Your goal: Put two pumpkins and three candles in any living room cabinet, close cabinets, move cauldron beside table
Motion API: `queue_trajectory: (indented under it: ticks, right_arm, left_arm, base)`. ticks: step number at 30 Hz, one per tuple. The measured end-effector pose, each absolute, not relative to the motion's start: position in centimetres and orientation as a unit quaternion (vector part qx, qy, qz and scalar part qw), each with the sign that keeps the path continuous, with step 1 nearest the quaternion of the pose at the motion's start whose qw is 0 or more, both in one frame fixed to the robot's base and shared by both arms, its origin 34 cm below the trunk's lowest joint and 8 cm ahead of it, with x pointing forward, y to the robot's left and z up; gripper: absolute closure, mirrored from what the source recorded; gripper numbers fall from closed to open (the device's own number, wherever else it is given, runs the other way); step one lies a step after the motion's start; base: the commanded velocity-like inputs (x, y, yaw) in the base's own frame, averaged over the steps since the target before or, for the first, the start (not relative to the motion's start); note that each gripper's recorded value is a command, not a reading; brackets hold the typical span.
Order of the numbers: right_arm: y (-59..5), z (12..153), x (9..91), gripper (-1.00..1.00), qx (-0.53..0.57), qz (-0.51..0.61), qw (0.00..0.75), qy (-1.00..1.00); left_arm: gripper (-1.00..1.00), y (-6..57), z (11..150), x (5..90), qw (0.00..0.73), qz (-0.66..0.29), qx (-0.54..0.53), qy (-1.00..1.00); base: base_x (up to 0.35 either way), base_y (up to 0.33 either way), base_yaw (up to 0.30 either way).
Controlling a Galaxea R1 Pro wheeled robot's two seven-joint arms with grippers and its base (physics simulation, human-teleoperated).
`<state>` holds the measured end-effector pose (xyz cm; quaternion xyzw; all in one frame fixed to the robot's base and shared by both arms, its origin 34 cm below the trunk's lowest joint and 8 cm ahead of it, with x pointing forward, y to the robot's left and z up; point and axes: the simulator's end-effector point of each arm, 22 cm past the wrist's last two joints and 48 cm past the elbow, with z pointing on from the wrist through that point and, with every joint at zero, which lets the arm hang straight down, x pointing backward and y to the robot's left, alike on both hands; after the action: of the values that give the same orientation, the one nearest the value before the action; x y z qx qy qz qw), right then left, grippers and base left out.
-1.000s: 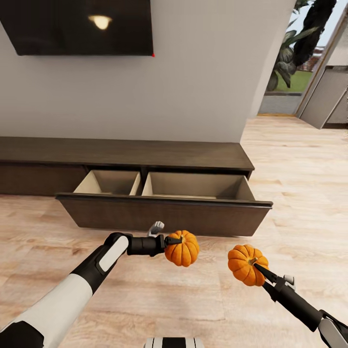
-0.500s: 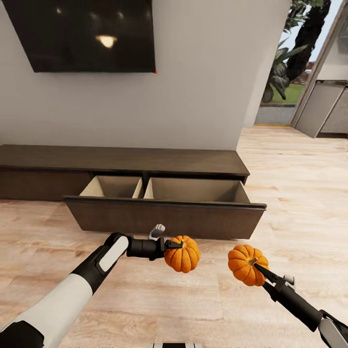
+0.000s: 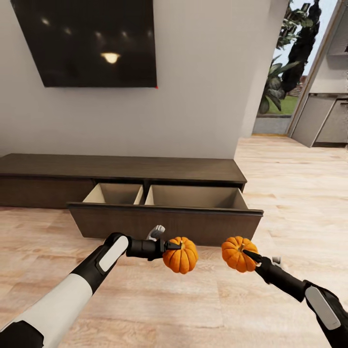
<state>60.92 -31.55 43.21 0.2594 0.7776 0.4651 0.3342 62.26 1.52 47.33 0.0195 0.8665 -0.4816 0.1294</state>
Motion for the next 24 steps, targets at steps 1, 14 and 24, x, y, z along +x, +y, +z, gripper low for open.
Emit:
queue_trajectory:
  ticks: [1,14,24]
  right_arm:
    - [-31.5,43.7,62.0,1.00,0.260,0.455,0.330,0.785]
    - [-32.1,45.8,64.9,1.00,0.267,0.387,0.276,0.838]
    - [-31.3,45.9,64.6,1.00,0.246,0.330,0.245,0.878]
  left_arm:
    - [1.00,1.6,47.4,62.3,0.132,-0.478,0.019,0.868]
    - [1.00,1.9,50.1,63.1,0.143,-0.467,0.023,0.872]
    - [1.00,3.6,50.2,64.2,0.149,-0.407,0.025,0.901]
  base:
    - [0.000,0.000,0.000]
    - [0.000,0.000,0.000]
    - [0.000,0.000,0.000]
